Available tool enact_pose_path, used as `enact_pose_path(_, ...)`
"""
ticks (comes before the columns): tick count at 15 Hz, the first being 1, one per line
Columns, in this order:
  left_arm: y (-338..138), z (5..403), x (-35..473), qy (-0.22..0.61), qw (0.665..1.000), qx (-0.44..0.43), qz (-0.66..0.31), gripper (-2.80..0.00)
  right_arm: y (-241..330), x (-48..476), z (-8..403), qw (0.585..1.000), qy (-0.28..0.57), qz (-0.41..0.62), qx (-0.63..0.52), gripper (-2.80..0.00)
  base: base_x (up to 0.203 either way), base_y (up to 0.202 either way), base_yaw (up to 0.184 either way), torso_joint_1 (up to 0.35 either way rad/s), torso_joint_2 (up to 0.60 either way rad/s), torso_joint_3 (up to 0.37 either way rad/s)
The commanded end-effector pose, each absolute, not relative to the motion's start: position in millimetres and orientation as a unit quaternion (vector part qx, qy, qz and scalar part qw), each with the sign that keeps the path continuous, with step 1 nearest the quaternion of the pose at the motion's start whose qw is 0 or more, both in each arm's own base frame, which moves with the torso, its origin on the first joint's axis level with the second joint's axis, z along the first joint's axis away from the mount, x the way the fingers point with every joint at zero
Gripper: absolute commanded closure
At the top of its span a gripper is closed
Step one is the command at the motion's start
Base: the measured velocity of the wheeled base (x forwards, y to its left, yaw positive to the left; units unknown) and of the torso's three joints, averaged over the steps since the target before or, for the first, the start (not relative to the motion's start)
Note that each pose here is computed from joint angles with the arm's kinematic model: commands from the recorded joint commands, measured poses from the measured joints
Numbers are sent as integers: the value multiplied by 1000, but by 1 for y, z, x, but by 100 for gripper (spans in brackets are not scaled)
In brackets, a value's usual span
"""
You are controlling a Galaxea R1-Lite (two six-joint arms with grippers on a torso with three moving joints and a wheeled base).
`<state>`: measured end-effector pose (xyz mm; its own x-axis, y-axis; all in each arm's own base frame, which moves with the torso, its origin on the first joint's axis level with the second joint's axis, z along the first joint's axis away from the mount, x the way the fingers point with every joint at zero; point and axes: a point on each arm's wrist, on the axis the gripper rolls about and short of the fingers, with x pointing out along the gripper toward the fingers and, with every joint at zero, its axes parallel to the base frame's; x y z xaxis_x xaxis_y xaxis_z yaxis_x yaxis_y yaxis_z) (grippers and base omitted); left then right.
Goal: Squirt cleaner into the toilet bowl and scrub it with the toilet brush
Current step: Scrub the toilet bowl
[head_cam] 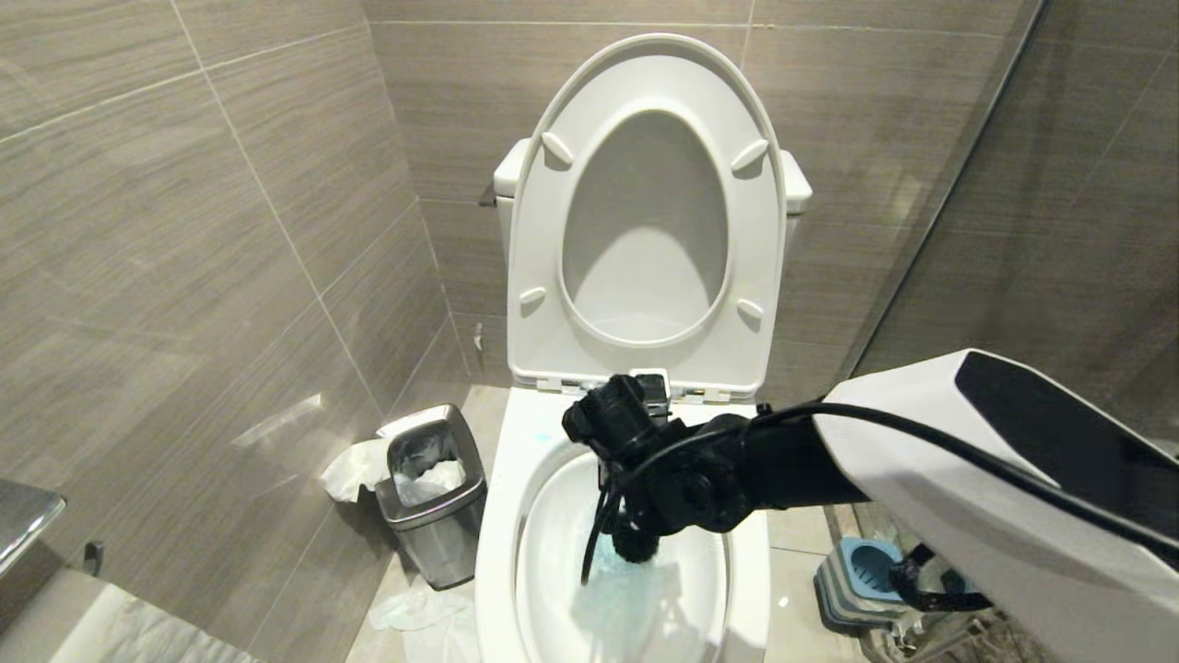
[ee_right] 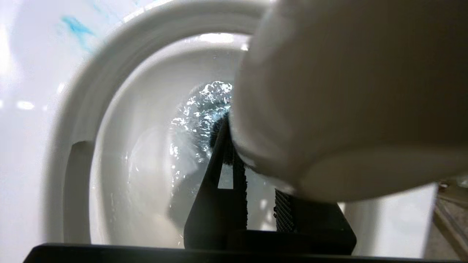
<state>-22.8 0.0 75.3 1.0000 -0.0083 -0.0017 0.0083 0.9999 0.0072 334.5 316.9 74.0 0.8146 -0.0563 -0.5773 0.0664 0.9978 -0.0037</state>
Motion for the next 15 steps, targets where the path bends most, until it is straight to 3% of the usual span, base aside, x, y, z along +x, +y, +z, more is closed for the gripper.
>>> enact_pose_path(1, 0, 75, -23, 2, 1000, 4, -4, 0, 325, 343, 22, 942, 332, -48, -17, 0, 0, 0, 0, 0, 0, 0)
enact_pose_path(5, 0, 75, -23, 2, 1000, 4, -5, 0, 333, 351, -3, 941, 335, -56, -16, 0, 0, 0, 0, 0, 0, 0)
enact_pose_path(8, 0, 75, -23, 2, 1000, 4, -4, 0, 331, 350, 4, 942, 331, -59, -9, 0, 0, 0, 0, 0, 0, 0)
enact_pose_path(11, 0, 75, -23, 2, 1000, 4, -4, 0, 327, 345, 52, 951, 304, -49, 20, 0, 0, 0, 0, 0, 0, 0)
enact_pose_path(15, 0, 75, -23, 2, 1000, 4, -4, 0, 304, 323, 147, 965, 254, -27, 66, 0, 0, 0, 0, 0, 0, 0)
